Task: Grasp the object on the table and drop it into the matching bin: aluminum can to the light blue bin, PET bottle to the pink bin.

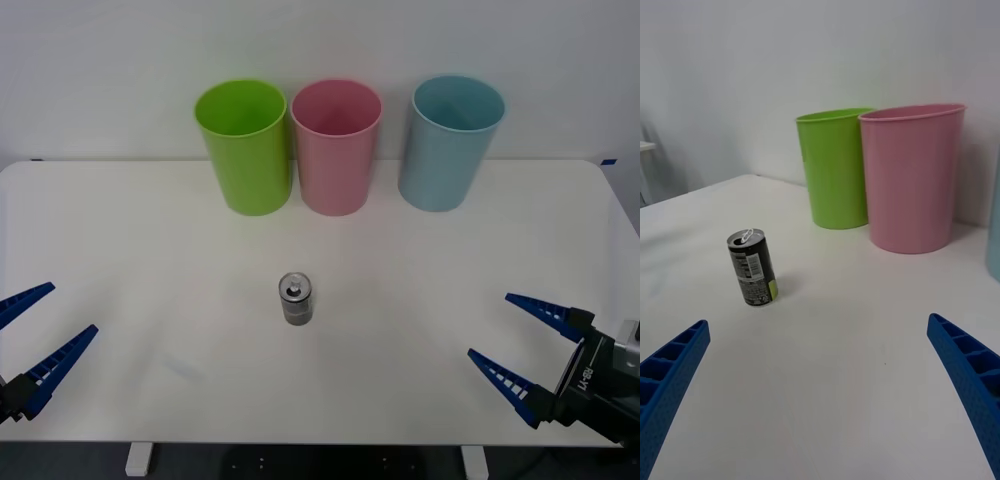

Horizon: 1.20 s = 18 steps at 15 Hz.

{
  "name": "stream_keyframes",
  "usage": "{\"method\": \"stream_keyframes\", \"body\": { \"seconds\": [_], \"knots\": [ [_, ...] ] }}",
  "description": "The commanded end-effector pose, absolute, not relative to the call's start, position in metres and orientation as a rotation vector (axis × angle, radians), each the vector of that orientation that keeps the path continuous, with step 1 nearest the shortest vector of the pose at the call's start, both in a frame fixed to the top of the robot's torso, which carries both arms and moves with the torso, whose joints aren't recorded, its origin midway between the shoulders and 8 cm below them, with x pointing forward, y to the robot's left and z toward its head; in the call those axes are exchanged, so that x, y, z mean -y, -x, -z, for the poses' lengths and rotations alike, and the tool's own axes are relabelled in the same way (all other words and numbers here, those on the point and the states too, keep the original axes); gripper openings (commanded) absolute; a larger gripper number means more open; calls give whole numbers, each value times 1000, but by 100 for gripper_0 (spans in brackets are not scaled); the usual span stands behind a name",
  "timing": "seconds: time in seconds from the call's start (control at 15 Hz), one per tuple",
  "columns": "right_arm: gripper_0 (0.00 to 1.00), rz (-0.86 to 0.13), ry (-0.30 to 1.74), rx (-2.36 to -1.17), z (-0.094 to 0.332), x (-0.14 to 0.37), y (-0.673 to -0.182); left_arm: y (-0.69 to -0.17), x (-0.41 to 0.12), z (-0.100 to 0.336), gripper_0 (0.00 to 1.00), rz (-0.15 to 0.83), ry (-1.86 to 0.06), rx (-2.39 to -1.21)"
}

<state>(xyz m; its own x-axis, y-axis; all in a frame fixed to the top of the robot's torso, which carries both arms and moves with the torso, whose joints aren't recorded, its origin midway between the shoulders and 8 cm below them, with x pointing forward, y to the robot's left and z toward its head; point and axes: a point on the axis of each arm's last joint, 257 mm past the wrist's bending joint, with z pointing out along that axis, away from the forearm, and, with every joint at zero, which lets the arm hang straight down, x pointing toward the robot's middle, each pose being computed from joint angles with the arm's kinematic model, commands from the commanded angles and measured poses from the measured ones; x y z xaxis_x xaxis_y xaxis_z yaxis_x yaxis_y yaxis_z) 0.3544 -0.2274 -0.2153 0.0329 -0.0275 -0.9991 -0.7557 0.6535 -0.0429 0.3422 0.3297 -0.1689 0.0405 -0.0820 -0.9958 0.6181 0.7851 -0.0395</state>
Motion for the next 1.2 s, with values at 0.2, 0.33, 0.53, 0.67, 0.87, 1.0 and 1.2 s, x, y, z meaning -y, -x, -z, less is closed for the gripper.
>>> {"method": "stream_keyframes", "body": {
  "seconds": [0.2,0.33,0.53,0.67,0.87,1.0,1.2],
  "knots": [
    [100,-607,738,-1439,234,183,-371,-342,-330,169,100,567,-465,-1441],
    [100,-553,762,-1428,240,168,-380,-342,-330,169,100,567,-465,-1441],
    [100,-529,760,-1441,249,139,-393,-342,-330,169,100,567,-465,-1441],
    [100,-509,762,-1456,256,120,-402,-342,-330,169,100,567,-465,-1441],
    [100,-498,751,-1474,262,90,-411,-342,-330,169,100,567,-465,-1441],
    [100,-483,742,-1490,266,75,-416,-342,-330,169,100,567,-465,-1441],
    [100,-464,732,-1511,271,57,-421,-342,-330,169,100,567,-465,-1441]
  ]
}}
